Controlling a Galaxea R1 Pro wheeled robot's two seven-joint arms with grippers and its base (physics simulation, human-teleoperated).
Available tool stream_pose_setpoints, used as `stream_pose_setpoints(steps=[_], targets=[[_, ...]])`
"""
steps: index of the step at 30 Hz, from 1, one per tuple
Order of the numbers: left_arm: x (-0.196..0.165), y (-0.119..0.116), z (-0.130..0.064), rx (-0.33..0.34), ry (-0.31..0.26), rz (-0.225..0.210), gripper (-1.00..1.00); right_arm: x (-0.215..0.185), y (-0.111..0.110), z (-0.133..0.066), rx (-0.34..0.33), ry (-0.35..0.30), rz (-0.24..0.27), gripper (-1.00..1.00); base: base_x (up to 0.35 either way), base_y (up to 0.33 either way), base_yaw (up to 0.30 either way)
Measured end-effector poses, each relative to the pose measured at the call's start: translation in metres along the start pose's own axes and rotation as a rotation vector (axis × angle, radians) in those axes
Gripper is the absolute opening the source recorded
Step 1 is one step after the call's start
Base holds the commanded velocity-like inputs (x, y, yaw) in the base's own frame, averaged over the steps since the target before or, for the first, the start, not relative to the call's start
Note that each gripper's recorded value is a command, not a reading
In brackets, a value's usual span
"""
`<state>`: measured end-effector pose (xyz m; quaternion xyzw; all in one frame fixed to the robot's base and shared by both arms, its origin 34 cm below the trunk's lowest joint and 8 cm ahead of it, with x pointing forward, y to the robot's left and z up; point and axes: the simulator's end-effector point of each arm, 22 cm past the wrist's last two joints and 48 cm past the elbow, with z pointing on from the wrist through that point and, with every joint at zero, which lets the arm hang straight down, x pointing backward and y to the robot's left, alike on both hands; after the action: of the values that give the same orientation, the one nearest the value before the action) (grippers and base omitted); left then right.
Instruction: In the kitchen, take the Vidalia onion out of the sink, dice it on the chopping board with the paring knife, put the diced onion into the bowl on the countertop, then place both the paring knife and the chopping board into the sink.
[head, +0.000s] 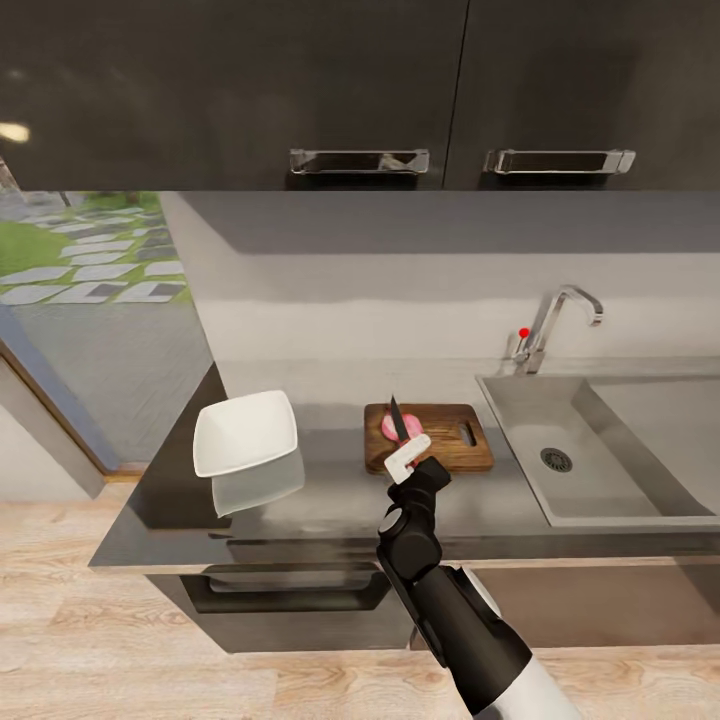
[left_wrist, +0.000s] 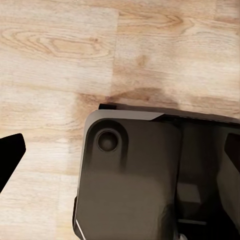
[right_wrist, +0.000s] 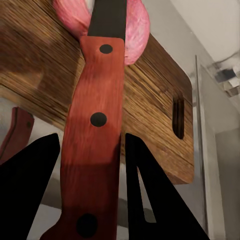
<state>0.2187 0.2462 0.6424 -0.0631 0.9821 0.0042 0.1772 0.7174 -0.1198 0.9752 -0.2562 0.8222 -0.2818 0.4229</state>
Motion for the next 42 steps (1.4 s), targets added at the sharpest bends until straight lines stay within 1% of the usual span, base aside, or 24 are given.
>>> stream_pose_setpoints(steps=[13, 15, 16, 17, 18, 19, 20, 21, 22, 23, 24, 25, 27, 29, 42], targets=[[0.000, 0.000, 0.000, 0.000, 0.000, 0.000, 1.00, 0.002, 0.001, 0.001, 0.002, 0.005, -0.006, -1.00, 0.000, 0.000, 0.000], [0.000, 0.000, 0.000, 0.000, 0.000, 0.000, 1.00, -0.001, -0.003, 0.000, 0.008, -0.002, 0.002, -1.00, 0.000, 0.000, 0.000], [0.000, 0.000, 0.000, 0.000, 0.000, 0.000, 1.00, 0.000, -0.008, 0.001, 0.015, 0.000, 0.016, -1.00, 0.000, 0.000, 0.000], [0.000, 0.000, 0.000, 0.000, 0.000, 0.000, 1.00, 0.004, -0.020, 0.005, 0.030, 0.014, 0.044, -1.00, 0.000, 0.000, 0.000], [0.000, 0.000, 0.000, 0.000, 0.000, 0.000, 1.00, 0.011, -0.046, 0.010, 0.066, 0.033, 0.106, -1.00, 0.000, 0.000, 0.000], [0.000, 0.000, 0.000, 0.000, 0.000, 0.000, 1.00, 0.014, -0.059, 0.012, 0.078, 0.037, 0.152, -1.00, 0.000, 0.000, 0.000], [0.000, 0.000, 0.000, 0.000, 0.000, 0.000, 1.00, 0.016, -0.079, 0.013, 0.098, 0.034, 0.216, -1.00, 0.000, 0.000, 0.000], [0.000, 0.000, 0.000, 0.000, 0.000, 0.000, 1.00, 0.017, -0.091, 0.013, 0.094, 0.028, 0.287, -1.00, 0.000, 0.000, 0.000], [0.000, 0.000, 0.000, 0.000, 0.000, 0.000, 1.00, 0.018, -0.095, 0.014, 0.071, 0.025, 0.353, -1.00, 0.000, 0.000, 0.000], [0.000, 0.000, 0.000, 0.000, 0.000, 0.000, 1.00, 0.018, -0.093, 0.015, 0.038, 0.024, 0.407, -1.00, 0.000, 0.000, 0.000], [0.000, 0.000, 0.000, 0.000, 0.000, 0.000, 1.00, 0.017, -0.089, 0.016, 0.008, 0.023, 0.445, -1.00, 0.000, 0.000, 0.000], [0.000, 0.000, 0.000, 0.000, 0.000, 0.000, 1.00, 0.016, -0.086, 0.016, -0.011, 0.022, 0.466, -1.00, 0.000, 0.000, 0.000], [0.000, 0.000, 0.000, 0.000, 0.000, 0.000, 1.00, 0.015, -0.084, 0.016, -0.026, 0.021, 0.483, -1.00, 0.000, -0.075, 0.000], [0.000, 0.000, 0.000, 0.000, 0.000, 0.000, 1.00, 0.015, -0.083, 0.016, -0.031, 0.020, 0.489, -1.00, 0.000, -0.175, 0.000], [0.000, 0.000, 0.000, 0.000, 0.000, 0.000, 1.00, 0.015, -0.083, 0.016, -0.029, 0.022, 0.489, -1.00, 0.000, -0.237, 0.000]])
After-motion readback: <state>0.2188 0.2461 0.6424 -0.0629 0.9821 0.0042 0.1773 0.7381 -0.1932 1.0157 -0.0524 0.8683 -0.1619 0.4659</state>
